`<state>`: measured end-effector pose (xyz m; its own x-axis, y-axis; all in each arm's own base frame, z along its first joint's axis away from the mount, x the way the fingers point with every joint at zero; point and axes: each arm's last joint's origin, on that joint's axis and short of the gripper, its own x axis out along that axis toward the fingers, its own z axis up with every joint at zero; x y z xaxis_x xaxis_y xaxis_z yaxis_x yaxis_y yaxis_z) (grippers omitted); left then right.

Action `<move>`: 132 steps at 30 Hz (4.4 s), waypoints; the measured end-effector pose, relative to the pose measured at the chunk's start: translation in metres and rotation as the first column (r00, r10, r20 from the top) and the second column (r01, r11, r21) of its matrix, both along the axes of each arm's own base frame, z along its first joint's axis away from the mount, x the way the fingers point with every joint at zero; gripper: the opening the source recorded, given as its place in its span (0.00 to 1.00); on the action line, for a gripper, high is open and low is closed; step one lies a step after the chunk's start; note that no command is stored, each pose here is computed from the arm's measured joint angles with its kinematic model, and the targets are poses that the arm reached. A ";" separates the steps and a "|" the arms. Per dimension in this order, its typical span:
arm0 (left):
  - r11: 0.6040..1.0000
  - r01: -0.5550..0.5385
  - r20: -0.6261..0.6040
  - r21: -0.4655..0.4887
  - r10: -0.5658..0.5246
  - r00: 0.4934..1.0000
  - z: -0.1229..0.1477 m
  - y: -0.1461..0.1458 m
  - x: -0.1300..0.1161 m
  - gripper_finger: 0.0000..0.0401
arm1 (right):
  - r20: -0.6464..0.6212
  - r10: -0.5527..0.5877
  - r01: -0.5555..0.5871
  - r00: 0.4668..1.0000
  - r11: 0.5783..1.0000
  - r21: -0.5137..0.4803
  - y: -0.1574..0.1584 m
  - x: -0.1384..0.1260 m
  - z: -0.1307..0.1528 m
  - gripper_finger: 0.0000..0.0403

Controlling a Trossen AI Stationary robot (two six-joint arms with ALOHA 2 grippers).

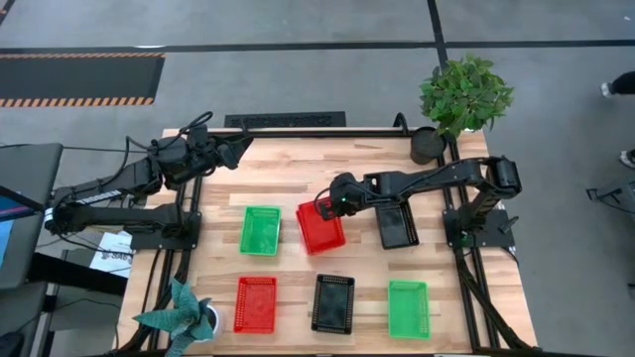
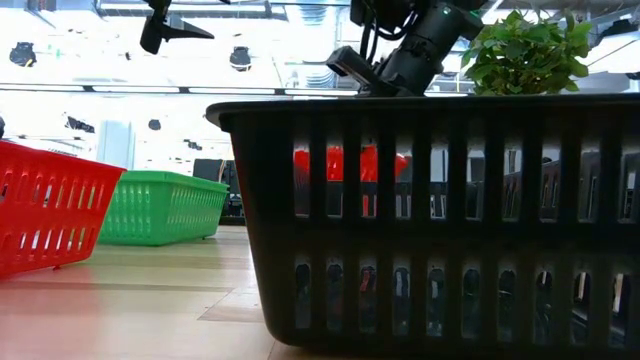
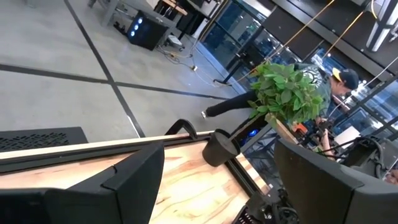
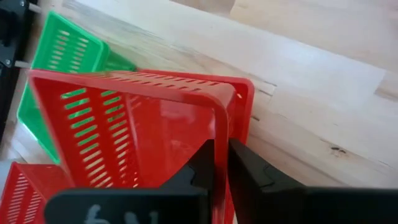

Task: Stack baskets by color
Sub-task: Stack the top red bin on top of the middle red bin, then stack the bottom green bin on top of the top green bin

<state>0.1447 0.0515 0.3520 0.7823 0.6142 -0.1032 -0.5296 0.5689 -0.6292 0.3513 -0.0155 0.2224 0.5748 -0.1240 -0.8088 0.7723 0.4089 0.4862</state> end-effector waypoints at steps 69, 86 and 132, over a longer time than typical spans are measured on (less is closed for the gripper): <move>0.999 -0.028 -0.028 -0.029 0.027 0.999 -0.004 0.000 -0.001 0.72 | 0.087 0.320 -0.295 0.943 0.929 -0.224 -0.027 0.007 0.038 0.19; 0.998 -0.032 -0.035 -0.056 0.030 0.999 -0.007 0.000 -0.001 0.72 | 0.053 0.433 -0.425 0.900 0.897 -0.123 -0.007 0.031 -0.005 0.19; 0.996 -0.034 -0.041 -0.083 0.031 0.999 -0.009 0.000 -0.002 0.72 | -0.126 0.282 -0.301 0.951 0.938 -0.173 -0.048 0.008 0.029 0.19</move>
<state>0.1431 0.0516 0.3434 0.7562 0.6274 -0.1857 -0.5724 0.4969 -0.6523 0.3591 -0.0635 0.2513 0.5282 -0.1181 -0.8408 0.6452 0.6995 0.3071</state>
